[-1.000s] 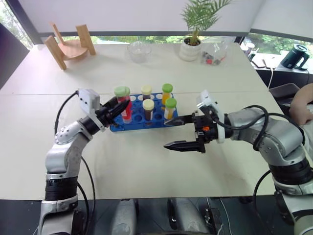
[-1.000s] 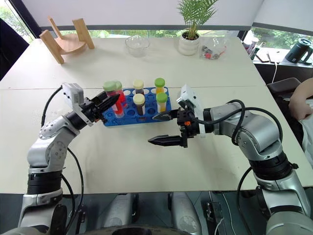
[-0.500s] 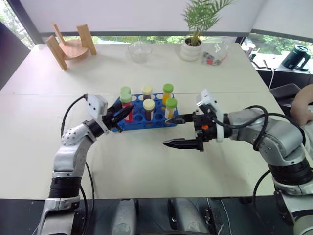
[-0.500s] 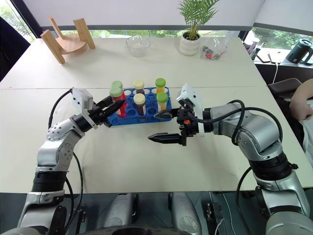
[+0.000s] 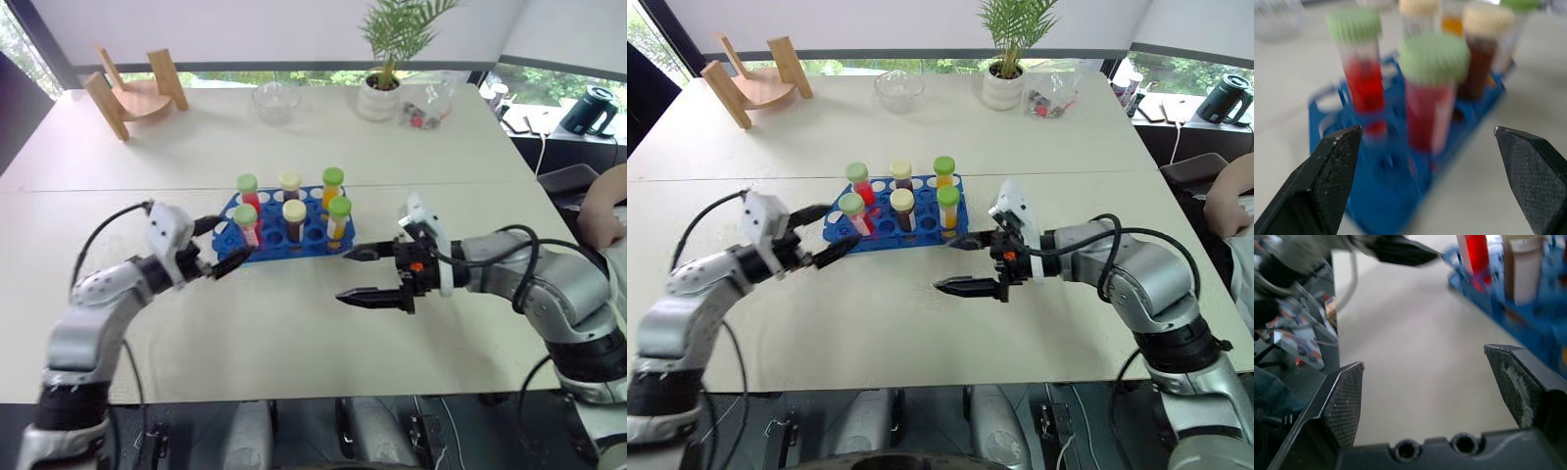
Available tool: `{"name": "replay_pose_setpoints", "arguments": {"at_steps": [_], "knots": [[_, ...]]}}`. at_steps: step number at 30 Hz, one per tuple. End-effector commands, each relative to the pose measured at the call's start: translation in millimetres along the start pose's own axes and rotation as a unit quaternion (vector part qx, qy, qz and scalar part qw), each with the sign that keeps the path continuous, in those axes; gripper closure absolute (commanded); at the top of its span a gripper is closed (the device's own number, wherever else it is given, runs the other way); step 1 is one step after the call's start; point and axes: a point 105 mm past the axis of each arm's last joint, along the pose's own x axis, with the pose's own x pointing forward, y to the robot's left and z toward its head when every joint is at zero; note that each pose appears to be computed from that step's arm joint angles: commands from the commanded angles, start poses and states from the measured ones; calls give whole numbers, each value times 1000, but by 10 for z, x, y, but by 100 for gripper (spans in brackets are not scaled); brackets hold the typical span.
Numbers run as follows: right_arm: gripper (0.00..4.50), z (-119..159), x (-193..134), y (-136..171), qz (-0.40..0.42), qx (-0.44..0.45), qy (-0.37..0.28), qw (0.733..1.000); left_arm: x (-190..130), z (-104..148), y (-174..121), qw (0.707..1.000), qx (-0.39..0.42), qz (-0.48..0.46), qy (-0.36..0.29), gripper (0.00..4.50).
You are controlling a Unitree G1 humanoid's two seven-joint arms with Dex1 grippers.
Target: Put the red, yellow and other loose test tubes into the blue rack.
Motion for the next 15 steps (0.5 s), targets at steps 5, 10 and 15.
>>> {"name": "replay_pose_setpoints", "arguments": {"at_steps": [5, 10, 15], "knots": [[15, -296, -156, -198, -66, 19, 18, 997, -555, -417, -124, 991, -19, -33, 131, 8], [15, -317, -143, -225, -70, 21, 14, 997, -596, -458, -142, 989, -34, -33, 137, 8], [15, -374, -85, -217, -64, 25, 20, 997, -568, -490, -90, 990, -44, -26, 134, 8]]}}
